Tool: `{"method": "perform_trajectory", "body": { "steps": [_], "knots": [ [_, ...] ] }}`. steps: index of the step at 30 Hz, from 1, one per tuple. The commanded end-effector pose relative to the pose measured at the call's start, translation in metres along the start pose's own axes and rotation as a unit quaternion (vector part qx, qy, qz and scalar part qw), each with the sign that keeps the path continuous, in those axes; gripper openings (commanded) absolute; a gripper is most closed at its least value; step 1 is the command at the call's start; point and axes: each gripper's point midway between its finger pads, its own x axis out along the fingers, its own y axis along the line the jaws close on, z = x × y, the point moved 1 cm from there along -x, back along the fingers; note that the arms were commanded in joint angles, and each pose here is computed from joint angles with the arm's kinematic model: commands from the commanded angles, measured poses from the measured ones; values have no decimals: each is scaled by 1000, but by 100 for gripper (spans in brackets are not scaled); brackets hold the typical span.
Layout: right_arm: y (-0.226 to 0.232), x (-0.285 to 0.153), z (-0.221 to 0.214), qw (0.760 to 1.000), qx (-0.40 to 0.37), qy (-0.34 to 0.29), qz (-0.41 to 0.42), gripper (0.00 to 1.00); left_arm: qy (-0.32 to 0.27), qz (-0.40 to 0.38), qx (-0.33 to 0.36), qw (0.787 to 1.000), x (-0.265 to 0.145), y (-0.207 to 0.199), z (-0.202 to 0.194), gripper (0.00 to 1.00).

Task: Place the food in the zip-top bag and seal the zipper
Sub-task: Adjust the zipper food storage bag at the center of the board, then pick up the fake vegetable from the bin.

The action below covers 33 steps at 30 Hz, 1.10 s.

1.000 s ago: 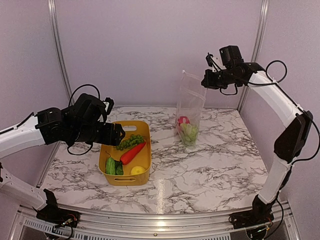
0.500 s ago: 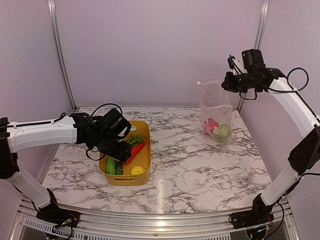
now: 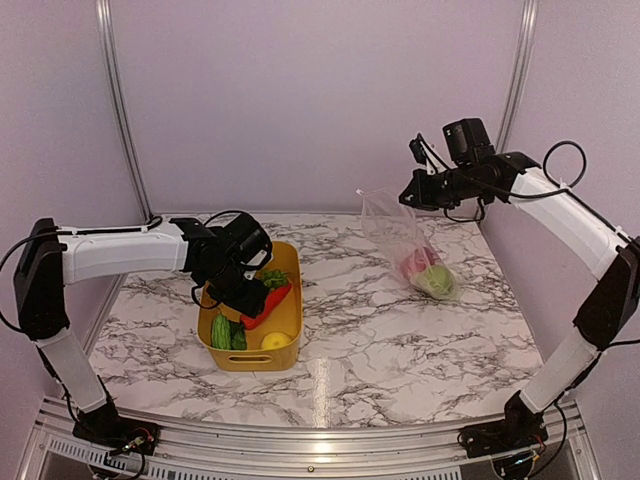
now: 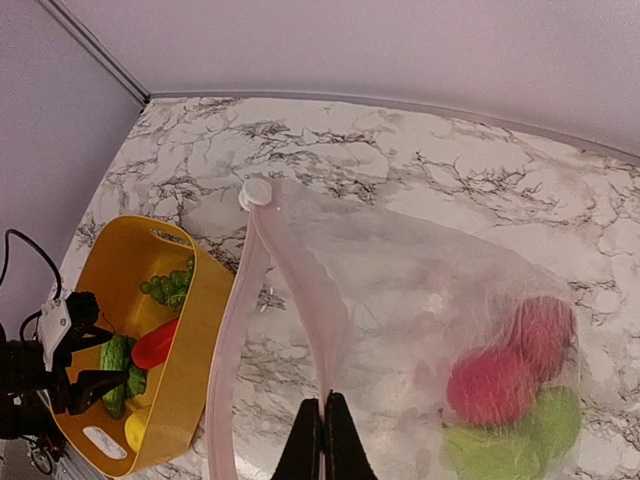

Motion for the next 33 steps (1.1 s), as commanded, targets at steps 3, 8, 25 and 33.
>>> {"method": "perform_trajectory", "body": {
  "steps": [3,8,25,33],
  "knots": [
    [24,8,-8,999,5,4,36,0,36,-20,22,999,28,-2,3,62],
    [25,2,-11,999,2,7,38,0,61,-5,33,998,47,5,6,62],
    [21,2,-18,999,-19,13,31,0,88,-20,32,995,47,4,4,31],
    [26,12,-15,999,-9,16,46,0,23,-89,5,996,-41,-5,15,26]
  ]
}}
